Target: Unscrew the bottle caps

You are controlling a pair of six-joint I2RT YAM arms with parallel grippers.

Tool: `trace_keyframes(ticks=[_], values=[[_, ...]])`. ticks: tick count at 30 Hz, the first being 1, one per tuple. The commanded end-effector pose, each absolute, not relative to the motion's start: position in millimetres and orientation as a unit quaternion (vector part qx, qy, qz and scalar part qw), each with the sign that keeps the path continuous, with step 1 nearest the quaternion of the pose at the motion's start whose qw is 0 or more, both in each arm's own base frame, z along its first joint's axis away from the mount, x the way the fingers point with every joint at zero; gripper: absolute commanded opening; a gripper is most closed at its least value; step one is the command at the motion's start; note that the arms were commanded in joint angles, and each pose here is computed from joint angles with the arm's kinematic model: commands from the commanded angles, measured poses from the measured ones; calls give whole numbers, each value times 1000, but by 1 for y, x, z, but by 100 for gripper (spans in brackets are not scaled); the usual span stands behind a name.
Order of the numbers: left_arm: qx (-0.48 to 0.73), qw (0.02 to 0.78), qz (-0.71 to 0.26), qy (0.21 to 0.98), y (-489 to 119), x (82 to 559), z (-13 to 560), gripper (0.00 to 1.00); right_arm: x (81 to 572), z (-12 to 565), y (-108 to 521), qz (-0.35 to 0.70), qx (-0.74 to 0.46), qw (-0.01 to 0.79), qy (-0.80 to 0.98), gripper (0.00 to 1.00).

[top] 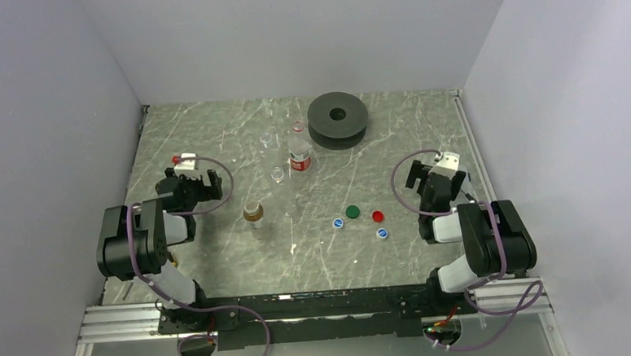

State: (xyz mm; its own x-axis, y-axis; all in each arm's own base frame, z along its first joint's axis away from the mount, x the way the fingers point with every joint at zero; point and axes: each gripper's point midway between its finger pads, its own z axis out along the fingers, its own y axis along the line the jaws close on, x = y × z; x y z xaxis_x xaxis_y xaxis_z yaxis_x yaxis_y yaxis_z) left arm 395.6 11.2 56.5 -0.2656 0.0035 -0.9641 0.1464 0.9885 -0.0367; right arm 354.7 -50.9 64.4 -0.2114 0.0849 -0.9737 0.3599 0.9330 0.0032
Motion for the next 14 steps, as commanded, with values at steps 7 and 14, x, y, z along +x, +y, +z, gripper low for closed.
trace_keyframes(ticks=[7, 14], values=[[38, 606, -50, 793, 14, 397, 58, 99, 368, 96, -45, -93, 130, 660, 734, 100], [39, 603, -49, 796, 14, 397, 58, 99, 368, 96, -44, -92, 130, 660, 734, 100]])
